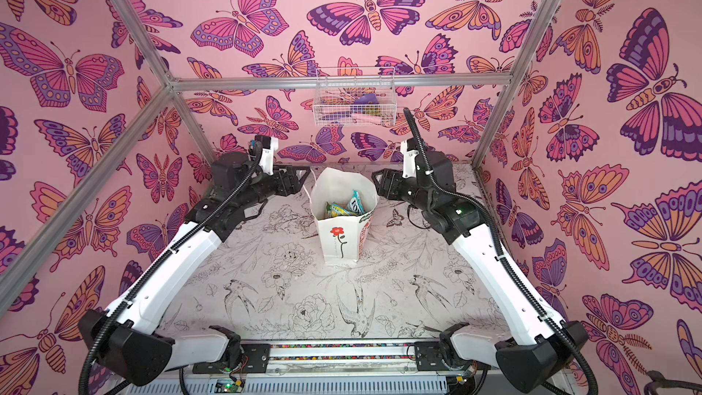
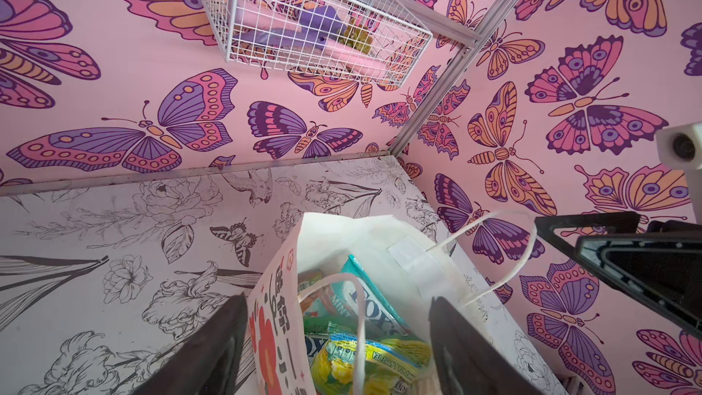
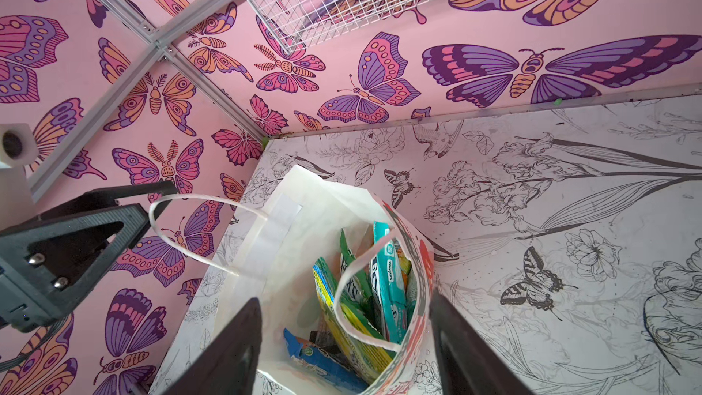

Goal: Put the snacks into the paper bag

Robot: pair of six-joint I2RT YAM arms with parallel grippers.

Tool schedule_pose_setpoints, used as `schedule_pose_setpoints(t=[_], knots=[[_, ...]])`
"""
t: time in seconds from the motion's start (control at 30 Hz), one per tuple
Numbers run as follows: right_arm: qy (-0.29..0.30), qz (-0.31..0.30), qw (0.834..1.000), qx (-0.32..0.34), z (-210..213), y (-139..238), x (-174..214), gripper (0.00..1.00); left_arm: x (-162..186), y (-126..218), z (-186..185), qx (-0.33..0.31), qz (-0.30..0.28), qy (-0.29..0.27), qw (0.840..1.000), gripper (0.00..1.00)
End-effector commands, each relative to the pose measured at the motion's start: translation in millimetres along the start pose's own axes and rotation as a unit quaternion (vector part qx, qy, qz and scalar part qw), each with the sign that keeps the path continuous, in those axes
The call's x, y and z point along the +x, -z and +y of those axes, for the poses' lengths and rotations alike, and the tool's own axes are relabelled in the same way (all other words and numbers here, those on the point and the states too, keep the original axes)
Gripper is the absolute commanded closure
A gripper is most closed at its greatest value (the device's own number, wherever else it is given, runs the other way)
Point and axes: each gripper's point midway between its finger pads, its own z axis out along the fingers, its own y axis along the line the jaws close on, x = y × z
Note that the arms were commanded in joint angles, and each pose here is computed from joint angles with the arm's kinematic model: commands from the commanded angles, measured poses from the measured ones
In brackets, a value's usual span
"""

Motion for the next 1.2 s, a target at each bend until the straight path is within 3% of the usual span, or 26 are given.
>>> schedule_pose_setpoints(t=[0.0,0.3,0.53,1.17], knots=[[0.014,-0.012,1.0,0.02,-8,7,-4,0.28,-5,12,2,-0.016,-0.022,-0.017,0.999,0.22],[0.042,-0.047,0.995,0.08,-35,16,-1,0.23,3,35,29,-0.095,-0.045,-0.039,0.994,0.2],[0.066,-0.088,0.99,0.088,-46,23,3,0.22,16,45,48,-0.144,-0.046,-0.055,0.987,0.2],[0.107,-0.09,0.979,0.148,-85,25,37,0.22,49,67,82,-0.218,-0.059,-0.082,0.971,0.21]])
